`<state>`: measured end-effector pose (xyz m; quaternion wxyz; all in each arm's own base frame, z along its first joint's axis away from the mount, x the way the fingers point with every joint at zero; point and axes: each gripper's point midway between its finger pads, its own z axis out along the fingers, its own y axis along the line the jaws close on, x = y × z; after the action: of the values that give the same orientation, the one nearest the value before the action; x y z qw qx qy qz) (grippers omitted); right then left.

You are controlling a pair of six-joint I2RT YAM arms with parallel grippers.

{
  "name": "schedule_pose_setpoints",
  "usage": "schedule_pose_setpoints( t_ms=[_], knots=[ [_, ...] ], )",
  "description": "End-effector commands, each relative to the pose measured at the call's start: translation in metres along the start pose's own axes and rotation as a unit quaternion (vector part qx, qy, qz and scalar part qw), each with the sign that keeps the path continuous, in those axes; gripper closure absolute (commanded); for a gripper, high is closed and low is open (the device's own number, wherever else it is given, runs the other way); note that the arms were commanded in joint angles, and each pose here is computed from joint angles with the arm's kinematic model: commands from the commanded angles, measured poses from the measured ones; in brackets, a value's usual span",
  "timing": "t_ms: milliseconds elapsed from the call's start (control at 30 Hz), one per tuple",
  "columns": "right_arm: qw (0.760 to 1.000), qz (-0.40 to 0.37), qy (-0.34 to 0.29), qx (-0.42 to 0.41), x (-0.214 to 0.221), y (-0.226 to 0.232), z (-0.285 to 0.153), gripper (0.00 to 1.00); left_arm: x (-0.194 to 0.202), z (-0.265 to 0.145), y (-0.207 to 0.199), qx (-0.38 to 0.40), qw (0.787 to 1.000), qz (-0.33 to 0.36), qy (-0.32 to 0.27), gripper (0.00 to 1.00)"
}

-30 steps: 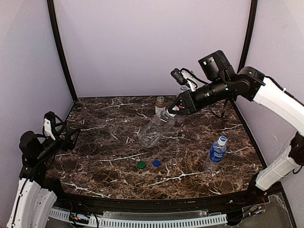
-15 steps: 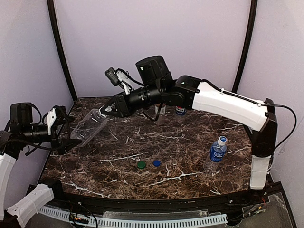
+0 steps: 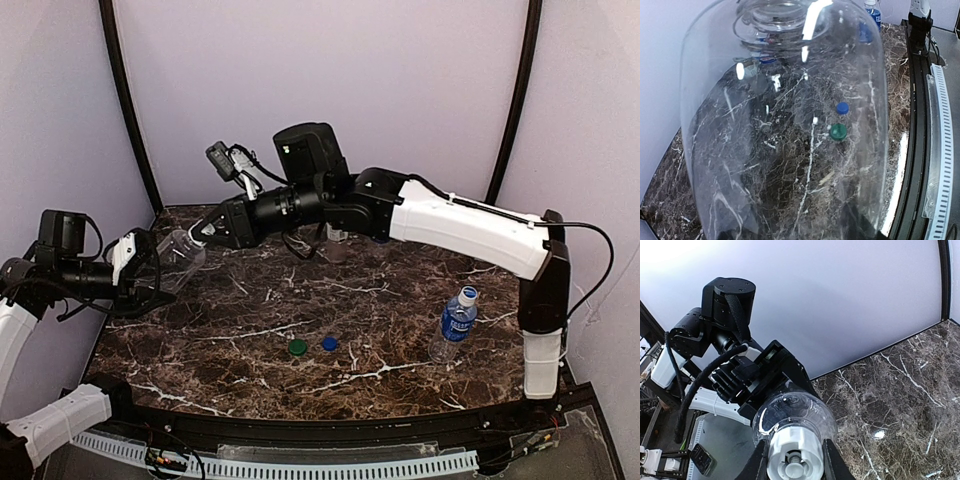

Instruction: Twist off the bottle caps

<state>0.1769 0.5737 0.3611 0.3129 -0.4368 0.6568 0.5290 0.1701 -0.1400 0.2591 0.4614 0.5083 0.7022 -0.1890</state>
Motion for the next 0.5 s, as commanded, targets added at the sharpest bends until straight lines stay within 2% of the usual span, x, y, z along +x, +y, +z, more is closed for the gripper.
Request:
schedule_pose_setpoints(
  t_ms=[0,100,167,267,333,433,467],
  knots=[
    [1.000,-0.002,-0.022,-0.007,-0.008,0.006,-0.003,0.99,-0.012,-0.002,0.006,-0.008,1.000,0.006,-0.019,0.49],
    [1.000,0.014,-0.021,0.006,-0.005,-0.001,-0.004,0.53,-0.014,-0.004,0.007,-0.014,1.000,0.019,-0.018,0.51],
    [0.999,0.028,-0.027,0.020,-0.007,-0.007,-0.007,0.38,-0.013,-0.007,0.015,-0.040,0.998,0.053,-0.002,0.51],
    [0.998,0.048,-0.036,0.018,-0.008,-0.010,-0.009,0.31,-0.007,-0.014,0.041,-0.117,0.984,0.128,0.037,0.52],
    [0.997,0.058,-0.041,0.002,-0.008,-0.009,-0.008,0.28,-0.008,-0.022,0.063,-0.187,0.960,0.199,0.059,0.52],
    [0.997,0.065,-0.043,-0.019,-0.008,-0.007,-0.004,0.25,-0.017,-0.040,0.088,-0.284,0.905,0.304,0.085,0.52],
    [0.997,0.065,-0.043,-0.026,-0.007,-0.006,-0.003,0.24,-0.027,-0.046,0.096,-0.317,0.887,0.328,0.076,0.51]
  ],
)
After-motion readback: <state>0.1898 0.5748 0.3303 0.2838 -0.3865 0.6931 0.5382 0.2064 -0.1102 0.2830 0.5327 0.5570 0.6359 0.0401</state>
